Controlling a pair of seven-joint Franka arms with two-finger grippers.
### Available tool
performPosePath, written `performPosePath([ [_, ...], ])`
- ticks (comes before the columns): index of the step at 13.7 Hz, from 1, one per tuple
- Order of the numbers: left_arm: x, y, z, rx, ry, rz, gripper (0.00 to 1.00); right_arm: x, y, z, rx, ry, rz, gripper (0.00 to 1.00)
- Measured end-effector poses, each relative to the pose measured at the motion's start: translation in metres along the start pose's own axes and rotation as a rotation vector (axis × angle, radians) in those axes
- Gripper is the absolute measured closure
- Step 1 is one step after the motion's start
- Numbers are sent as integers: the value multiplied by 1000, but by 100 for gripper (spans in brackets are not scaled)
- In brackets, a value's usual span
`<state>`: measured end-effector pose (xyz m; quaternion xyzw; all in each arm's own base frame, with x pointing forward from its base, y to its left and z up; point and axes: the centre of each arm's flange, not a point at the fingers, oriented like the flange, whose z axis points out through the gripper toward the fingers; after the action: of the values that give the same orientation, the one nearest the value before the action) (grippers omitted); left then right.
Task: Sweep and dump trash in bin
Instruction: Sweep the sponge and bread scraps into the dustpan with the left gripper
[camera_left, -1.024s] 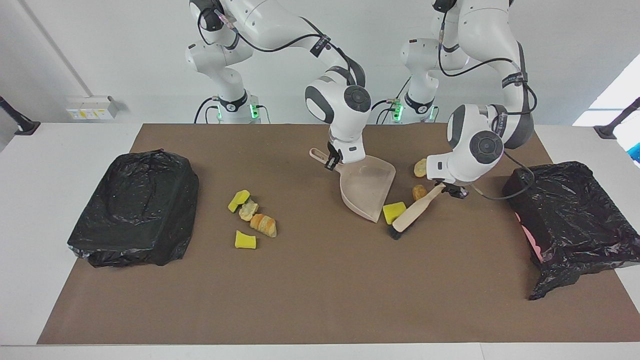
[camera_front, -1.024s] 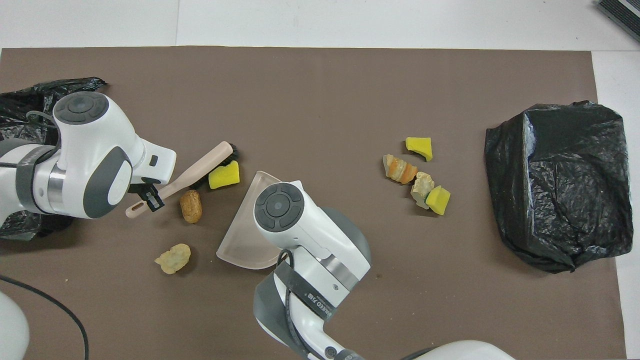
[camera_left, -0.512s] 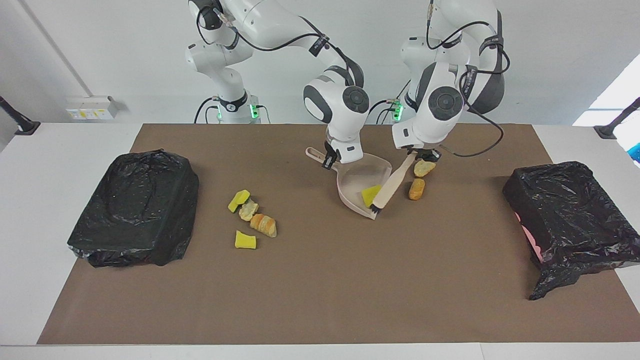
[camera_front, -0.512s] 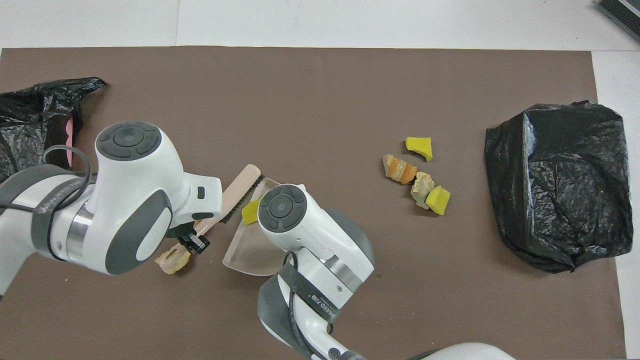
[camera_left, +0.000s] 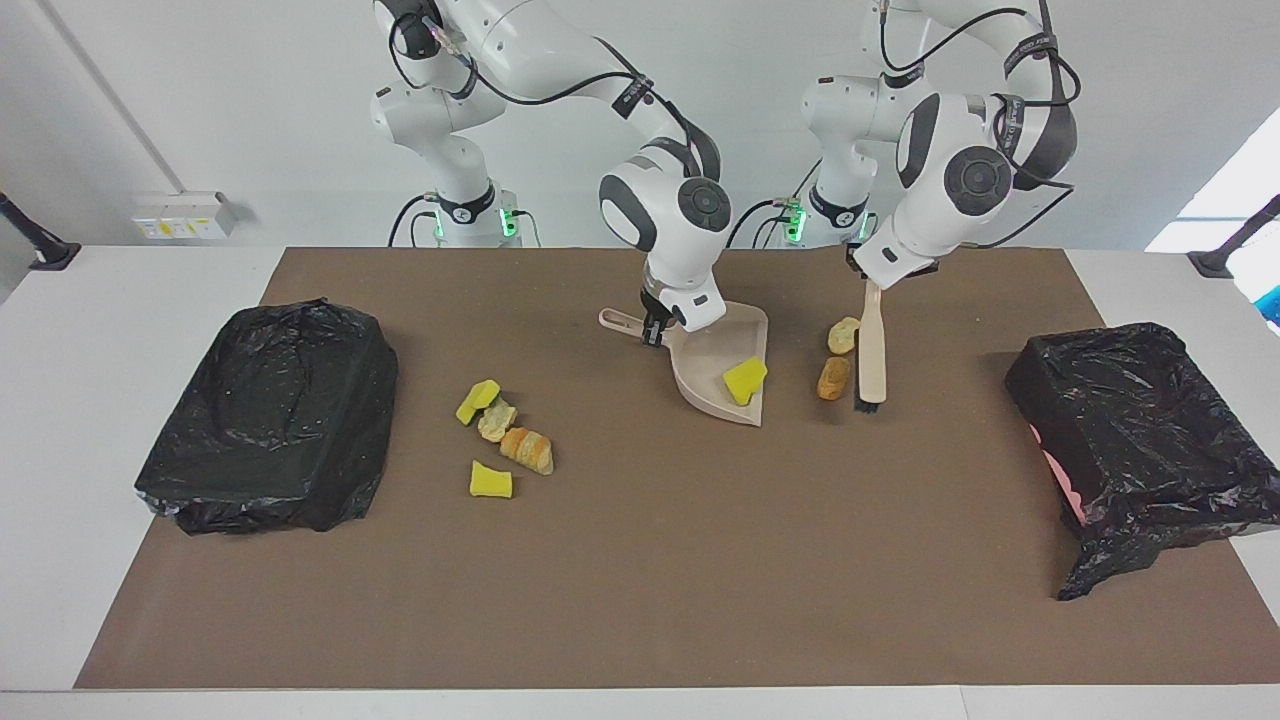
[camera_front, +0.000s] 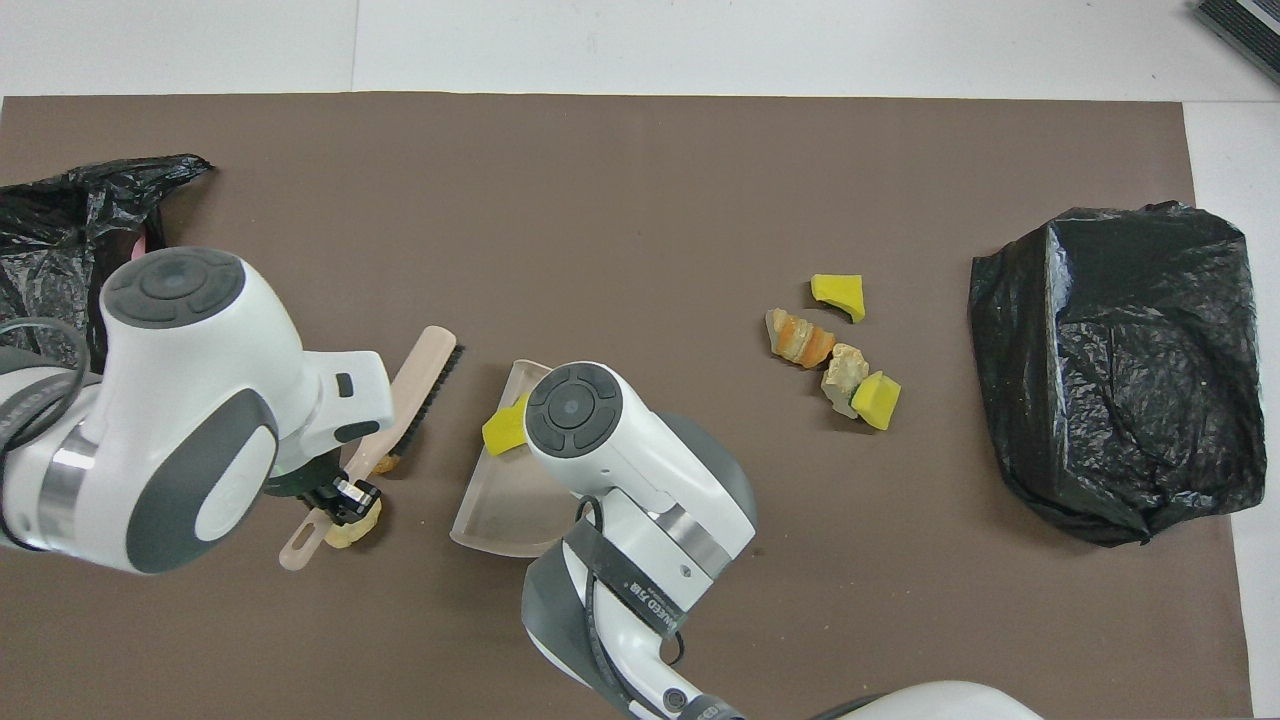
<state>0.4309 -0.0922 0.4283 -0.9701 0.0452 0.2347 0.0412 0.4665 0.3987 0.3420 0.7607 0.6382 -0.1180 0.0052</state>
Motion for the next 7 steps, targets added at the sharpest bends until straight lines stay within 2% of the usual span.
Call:
performPosePath([
  [4, -29, -13, 43, -10, 28, -229, 74, -6, -7, 8, -17, 12, -13, 69],
  [7, -39, -25, 66, -29, 48, -298, 74, -7, -11, 9, -18, 10, -16, 69],
])
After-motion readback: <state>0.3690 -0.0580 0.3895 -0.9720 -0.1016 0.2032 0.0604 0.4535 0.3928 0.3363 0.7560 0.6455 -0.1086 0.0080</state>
